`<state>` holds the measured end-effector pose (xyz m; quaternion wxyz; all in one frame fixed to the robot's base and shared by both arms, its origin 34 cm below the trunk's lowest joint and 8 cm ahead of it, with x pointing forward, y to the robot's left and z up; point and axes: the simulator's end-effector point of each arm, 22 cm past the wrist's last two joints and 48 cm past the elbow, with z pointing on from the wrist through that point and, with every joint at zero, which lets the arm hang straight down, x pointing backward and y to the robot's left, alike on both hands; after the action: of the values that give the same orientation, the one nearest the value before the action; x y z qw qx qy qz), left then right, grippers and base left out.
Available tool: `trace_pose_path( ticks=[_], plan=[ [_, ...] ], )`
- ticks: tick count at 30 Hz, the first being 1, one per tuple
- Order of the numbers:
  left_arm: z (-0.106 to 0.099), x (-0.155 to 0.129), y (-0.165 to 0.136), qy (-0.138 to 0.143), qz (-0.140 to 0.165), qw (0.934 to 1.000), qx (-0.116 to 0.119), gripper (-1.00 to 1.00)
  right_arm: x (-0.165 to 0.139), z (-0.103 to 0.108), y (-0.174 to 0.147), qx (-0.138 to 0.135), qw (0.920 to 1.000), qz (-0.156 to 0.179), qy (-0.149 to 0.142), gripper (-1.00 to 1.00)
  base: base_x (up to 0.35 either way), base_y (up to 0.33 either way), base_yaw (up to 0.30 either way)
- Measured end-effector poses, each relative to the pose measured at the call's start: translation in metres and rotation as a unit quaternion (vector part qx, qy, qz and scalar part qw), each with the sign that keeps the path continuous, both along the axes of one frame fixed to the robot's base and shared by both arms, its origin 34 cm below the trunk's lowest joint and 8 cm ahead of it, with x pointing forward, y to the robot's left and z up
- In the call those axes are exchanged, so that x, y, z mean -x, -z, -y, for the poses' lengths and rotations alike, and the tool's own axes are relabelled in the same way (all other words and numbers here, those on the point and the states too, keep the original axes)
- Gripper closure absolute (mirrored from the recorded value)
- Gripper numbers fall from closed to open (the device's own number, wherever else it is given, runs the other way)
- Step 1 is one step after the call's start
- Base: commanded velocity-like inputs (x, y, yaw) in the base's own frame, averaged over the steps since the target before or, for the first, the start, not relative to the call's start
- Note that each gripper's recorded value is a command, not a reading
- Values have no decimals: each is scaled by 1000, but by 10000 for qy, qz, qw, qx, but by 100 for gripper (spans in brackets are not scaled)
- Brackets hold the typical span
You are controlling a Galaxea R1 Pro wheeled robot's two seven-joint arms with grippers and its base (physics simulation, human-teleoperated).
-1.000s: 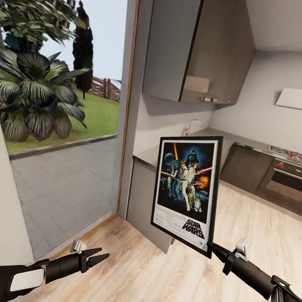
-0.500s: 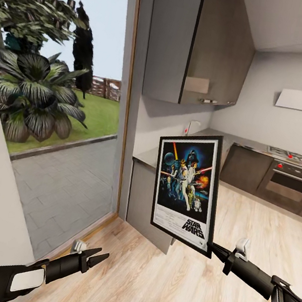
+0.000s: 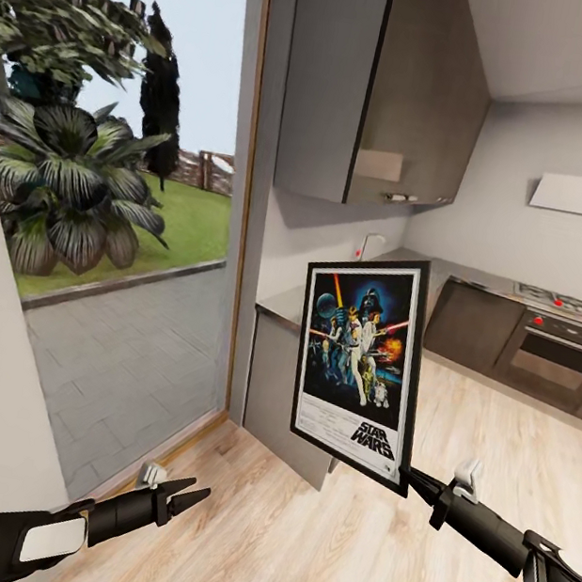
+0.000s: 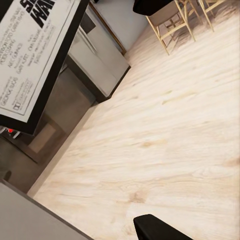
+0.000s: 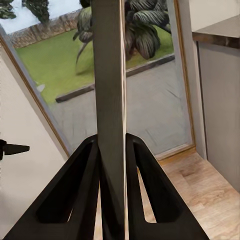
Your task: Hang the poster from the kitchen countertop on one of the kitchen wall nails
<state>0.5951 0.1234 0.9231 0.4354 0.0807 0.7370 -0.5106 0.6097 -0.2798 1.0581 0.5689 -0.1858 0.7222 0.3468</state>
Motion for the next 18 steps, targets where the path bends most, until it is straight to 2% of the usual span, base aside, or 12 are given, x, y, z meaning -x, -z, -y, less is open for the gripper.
trace_pose_path(
  ticks=[18],
  plan=[
    [0, 7, -14, 5, -6, 10000, -4, -100, 7, 0, -15, 0, 10000, 0, 1, 100, 0, 0, 0]
  ],
)
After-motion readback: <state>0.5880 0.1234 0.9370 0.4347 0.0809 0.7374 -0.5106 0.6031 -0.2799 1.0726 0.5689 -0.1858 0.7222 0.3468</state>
